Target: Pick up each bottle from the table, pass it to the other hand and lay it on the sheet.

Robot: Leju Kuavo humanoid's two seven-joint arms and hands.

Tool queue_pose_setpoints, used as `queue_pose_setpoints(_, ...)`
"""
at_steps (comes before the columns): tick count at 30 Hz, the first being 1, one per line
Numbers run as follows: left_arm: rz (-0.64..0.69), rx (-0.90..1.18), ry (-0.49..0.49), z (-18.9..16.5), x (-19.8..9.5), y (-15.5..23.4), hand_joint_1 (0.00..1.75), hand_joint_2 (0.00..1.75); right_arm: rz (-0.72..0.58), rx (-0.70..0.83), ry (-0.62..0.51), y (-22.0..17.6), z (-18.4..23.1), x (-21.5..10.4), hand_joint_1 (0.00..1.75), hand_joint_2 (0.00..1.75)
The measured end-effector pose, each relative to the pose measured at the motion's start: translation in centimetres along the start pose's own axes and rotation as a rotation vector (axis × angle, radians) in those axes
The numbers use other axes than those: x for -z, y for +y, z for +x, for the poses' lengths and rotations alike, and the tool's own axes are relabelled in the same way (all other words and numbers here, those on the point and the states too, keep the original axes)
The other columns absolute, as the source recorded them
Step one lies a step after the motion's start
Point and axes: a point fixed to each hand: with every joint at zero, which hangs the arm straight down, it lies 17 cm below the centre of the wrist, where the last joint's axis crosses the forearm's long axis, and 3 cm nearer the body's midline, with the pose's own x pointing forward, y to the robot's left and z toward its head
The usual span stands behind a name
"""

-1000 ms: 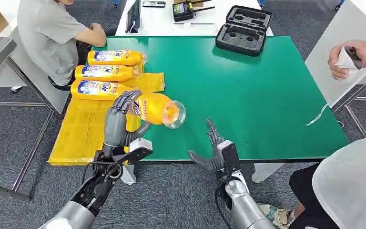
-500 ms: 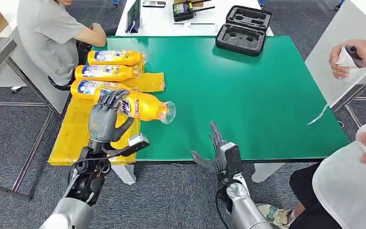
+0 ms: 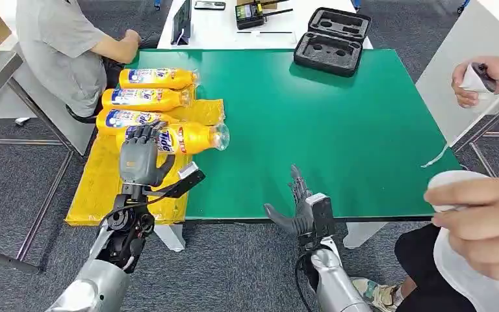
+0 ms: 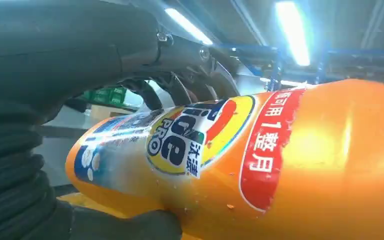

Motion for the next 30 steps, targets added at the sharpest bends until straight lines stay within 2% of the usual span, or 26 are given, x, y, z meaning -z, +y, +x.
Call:
queue_pose_setpoints(7,-0.109,0.040,0.061,-0.8,0.1,-3.0,1.73,1.75,-0.001,0.010,0.005,-0.2,-0.1,-0.2,0.00,1.75)
queue_pose_setpoints(17,-0.317,0.182,0.078,-2.3,-0.1,-6.6,1.75,1.75,-0.016,0.032,0.013,0.4,-0.4,-1.1,0.00,1.75)
queue_pose_setpoints(30,-0.435,0.355,0.065,-5.7,0.2,-7.1,1.75,1.75,-0.024,0.048,-0.021,0.6,0.8,-1.7,0.00,1.75)
